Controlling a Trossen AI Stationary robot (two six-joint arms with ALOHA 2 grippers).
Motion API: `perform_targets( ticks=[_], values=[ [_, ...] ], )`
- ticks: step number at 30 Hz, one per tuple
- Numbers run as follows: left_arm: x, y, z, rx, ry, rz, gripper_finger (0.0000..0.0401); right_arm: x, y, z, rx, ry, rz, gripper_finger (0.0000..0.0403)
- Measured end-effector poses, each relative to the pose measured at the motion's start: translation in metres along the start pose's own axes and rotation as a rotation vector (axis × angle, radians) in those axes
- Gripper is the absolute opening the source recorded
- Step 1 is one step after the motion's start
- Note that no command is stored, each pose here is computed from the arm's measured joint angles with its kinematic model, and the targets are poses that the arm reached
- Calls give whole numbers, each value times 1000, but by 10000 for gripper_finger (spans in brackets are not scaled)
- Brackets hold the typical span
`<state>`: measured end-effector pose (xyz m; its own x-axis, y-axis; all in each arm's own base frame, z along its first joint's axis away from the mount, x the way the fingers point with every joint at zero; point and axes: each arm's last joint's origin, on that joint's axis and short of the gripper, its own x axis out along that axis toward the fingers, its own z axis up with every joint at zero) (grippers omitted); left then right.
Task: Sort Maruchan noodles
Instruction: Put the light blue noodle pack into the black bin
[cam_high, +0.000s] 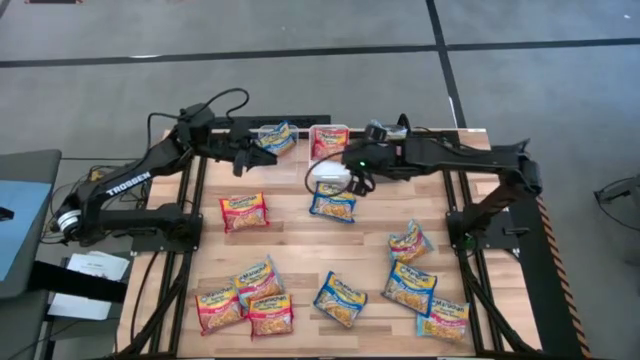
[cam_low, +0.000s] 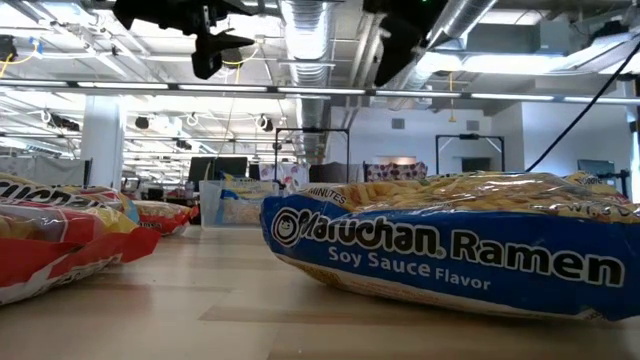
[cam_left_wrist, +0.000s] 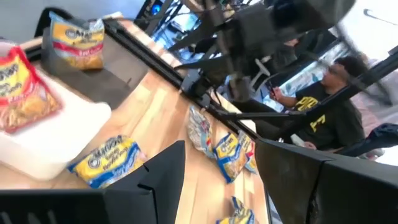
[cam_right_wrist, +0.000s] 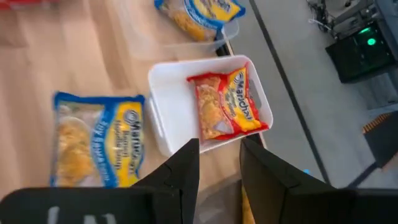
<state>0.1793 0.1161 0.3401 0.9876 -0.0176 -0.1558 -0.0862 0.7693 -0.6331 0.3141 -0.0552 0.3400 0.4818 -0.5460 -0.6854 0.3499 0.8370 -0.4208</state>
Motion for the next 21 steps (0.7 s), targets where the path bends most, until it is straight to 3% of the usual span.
perform_targets(
  ticks=[11, 21],
  values=[
    [-22, -9, -20, -68, 124, 69, 184, -47, 16, -5, 97, -79, 79, 139],
    [-41, -29, -58, -85, 320, 198, 184, -55, 33, -7, 68, -84, 119, 140]
  ],
)
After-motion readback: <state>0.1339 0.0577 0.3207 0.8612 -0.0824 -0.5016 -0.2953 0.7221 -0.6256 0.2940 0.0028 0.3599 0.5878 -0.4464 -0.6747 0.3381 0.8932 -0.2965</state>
